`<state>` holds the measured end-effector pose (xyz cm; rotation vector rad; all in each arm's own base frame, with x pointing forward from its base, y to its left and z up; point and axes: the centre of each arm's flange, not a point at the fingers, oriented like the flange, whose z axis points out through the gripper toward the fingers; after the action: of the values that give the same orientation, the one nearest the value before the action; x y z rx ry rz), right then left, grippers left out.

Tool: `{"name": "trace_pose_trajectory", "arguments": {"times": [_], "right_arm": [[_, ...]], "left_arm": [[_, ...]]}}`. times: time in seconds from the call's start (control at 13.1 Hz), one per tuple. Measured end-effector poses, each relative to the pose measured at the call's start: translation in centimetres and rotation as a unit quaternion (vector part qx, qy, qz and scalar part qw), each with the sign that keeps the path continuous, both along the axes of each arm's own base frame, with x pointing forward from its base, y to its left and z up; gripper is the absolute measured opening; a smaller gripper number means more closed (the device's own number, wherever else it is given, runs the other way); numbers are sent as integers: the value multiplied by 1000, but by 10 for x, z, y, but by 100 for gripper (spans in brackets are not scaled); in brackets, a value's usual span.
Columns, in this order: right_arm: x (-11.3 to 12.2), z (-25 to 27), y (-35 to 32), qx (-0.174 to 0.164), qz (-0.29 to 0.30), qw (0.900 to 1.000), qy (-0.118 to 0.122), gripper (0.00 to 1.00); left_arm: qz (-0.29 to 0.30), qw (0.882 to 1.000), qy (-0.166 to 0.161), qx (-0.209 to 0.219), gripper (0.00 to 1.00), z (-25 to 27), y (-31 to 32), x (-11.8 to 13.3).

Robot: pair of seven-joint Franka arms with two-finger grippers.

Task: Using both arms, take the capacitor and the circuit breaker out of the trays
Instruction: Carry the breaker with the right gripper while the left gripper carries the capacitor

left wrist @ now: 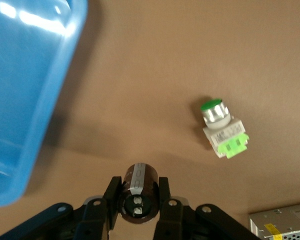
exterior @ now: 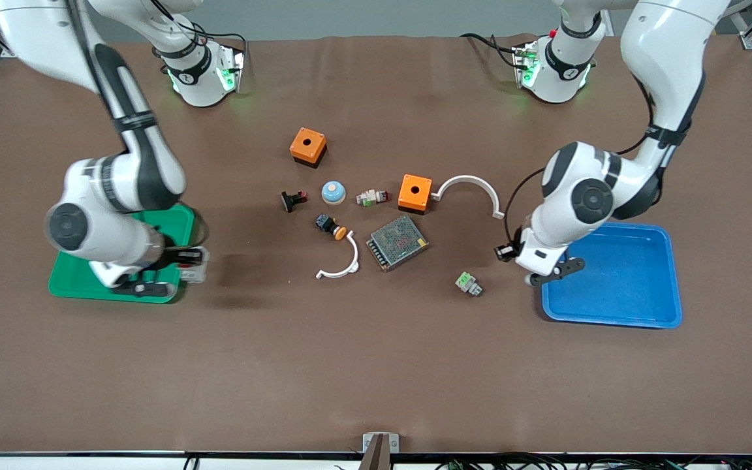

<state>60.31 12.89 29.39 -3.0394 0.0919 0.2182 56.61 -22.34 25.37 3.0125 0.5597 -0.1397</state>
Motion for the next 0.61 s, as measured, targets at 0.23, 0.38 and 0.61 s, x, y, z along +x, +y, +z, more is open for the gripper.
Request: {"name": "trace_pose_trajectory", "arguments": {"times": [0.23, 0.38, 0.61], "right_arm": [[-7, 13, 70, 7, -3, 1000, -10, 40], [-6, 11, 103, 8, 3, 1000, -16, 40], [0, -19, 144, 2, -12, 1000, -11, 40]], "left_arm": [[17, 1000, 26, 4, 34, -26, -19, -14], [23, 999, 35, 5, 34, -39, -28, -19], [24, 999, 40, 4, 34, -50, -30, -21]]}}
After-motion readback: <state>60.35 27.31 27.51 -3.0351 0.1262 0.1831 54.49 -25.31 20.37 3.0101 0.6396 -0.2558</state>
